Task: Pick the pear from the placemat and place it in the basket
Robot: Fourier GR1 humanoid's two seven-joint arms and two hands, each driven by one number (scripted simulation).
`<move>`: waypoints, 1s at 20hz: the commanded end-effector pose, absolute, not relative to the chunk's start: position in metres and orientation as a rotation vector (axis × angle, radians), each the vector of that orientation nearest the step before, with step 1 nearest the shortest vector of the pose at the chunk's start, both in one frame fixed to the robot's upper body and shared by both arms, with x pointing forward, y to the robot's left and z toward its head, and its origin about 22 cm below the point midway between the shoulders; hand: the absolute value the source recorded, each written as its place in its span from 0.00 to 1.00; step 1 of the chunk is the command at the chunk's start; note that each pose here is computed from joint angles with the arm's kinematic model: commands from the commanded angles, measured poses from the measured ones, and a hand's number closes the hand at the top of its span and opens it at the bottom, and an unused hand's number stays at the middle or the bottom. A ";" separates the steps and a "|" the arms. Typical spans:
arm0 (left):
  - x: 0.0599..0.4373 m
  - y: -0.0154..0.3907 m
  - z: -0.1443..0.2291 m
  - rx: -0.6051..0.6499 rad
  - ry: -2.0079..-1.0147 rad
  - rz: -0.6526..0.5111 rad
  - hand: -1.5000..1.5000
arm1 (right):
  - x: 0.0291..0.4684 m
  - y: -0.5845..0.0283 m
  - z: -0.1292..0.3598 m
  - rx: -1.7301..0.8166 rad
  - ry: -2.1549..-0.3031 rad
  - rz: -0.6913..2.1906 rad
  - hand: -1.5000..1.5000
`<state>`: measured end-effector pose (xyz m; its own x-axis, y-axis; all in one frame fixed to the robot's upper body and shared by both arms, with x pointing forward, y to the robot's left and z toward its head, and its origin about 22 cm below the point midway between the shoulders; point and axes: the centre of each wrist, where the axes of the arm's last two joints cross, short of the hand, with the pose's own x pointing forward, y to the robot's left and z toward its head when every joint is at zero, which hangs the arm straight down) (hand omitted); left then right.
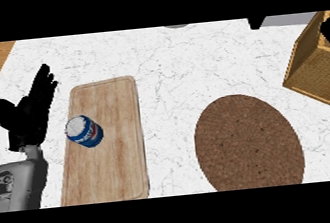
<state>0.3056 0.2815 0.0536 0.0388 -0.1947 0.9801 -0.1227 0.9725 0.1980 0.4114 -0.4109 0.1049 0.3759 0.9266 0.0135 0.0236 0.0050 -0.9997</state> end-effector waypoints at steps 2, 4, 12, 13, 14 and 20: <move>0.293 0.291 0.063 0.259 -1.537 -0.070 0.50 | 0.402 -0.423 0.095 -1.298 -0.839 0.903 1.00; 0.297 0.280 0.055 0.274 -1.532 -0.059 0.50 | 0.400 -0.422 0.090 -1.296 -0.813 0.865 1.00; 0.312 0.291 0.063 0.264 -1.525 -0.033 0.50 | 0.401 -0.412 0.077 -1.314 -0.872 0.738 0.00; 0.294 0.287 0.053 0.263 -1.535 -0.039 0.50 | 0.401 -0.417 0.084 -1.319 -0.921 0.711 0.00; 0.289 0.282 0.045 0.265 -1.511 -0.058 0.50 | 0.409 -0.407 0.094 -1.284 -0.969 0.660 0.00; 0.275 0.292 0.034 0.240 -1.527 -0.042 0.50 | 0.403 -0.423 0.103 -1.251 -1.136 0.393 0.00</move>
<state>0.2899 0.2905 0.0483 0.0485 -0.1886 0.9809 -0.1293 0.9726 0.1934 0.4075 -0.4185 0.1069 0.4533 0.8195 0.3506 0.2372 0.2682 -0.9337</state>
